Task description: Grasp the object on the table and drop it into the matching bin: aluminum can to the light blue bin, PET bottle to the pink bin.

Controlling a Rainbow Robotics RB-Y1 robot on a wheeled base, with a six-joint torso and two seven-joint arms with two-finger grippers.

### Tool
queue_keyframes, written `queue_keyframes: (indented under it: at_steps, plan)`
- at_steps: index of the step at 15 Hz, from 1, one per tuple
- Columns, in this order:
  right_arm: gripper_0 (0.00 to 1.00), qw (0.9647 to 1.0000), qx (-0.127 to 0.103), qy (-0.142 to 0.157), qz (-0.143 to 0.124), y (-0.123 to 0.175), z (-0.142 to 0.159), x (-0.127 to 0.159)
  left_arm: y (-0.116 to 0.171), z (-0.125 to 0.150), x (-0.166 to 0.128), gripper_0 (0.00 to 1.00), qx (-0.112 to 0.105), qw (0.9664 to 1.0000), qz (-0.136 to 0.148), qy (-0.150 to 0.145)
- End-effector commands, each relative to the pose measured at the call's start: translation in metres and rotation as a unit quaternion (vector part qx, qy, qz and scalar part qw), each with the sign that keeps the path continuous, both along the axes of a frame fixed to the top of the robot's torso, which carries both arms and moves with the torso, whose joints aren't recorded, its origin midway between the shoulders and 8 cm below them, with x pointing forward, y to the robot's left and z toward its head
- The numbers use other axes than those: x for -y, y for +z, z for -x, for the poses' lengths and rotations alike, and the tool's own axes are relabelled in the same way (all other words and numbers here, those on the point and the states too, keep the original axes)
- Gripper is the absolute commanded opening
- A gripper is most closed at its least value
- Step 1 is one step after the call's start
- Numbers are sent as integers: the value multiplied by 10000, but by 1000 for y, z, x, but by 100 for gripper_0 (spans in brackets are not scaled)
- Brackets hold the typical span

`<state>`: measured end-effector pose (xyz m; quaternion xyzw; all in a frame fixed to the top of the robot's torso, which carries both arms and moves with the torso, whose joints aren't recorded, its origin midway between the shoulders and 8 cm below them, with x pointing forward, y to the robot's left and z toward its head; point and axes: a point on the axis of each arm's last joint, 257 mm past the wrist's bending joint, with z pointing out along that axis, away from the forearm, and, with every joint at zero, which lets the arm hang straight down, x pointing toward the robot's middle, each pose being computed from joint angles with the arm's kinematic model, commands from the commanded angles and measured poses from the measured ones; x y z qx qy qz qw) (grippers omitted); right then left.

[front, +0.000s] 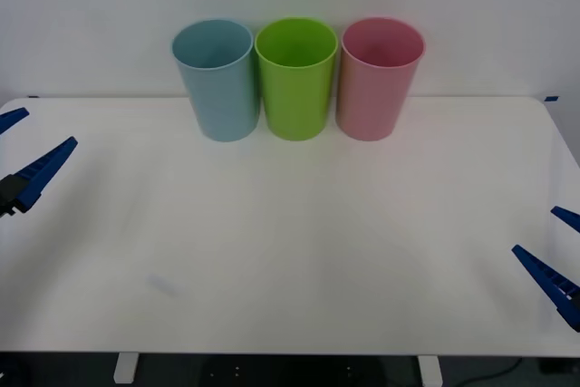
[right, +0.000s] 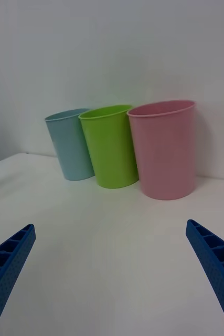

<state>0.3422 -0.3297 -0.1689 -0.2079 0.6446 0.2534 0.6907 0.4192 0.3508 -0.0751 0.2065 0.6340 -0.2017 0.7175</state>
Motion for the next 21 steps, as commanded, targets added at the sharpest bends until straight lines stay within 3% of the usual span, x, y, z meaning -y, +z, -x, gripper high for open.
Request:
queue_keyframes:
  at_steps: [1,5,10,14,21]
  plan:
    - [100,10000,0,0,0,0,0,0,-15,27,-16,100,-112,9992,-372,-30]
    - [100,10000,0,0,0,0,0,0,-43,55,-30,100,-376,9969,-694,25]
    - [100,10000,0,0,0,0,0,0,-71,69,-33,100,-571,9928,-1053,59]
    - [100,10000,0,0,0,0,0,0,-85,75,-29,100,-721,9918,-1053,-1]
    - [100,10000,0,0,0,0,0,0,-90,75,-22,100,-780,9920,-995,-67]
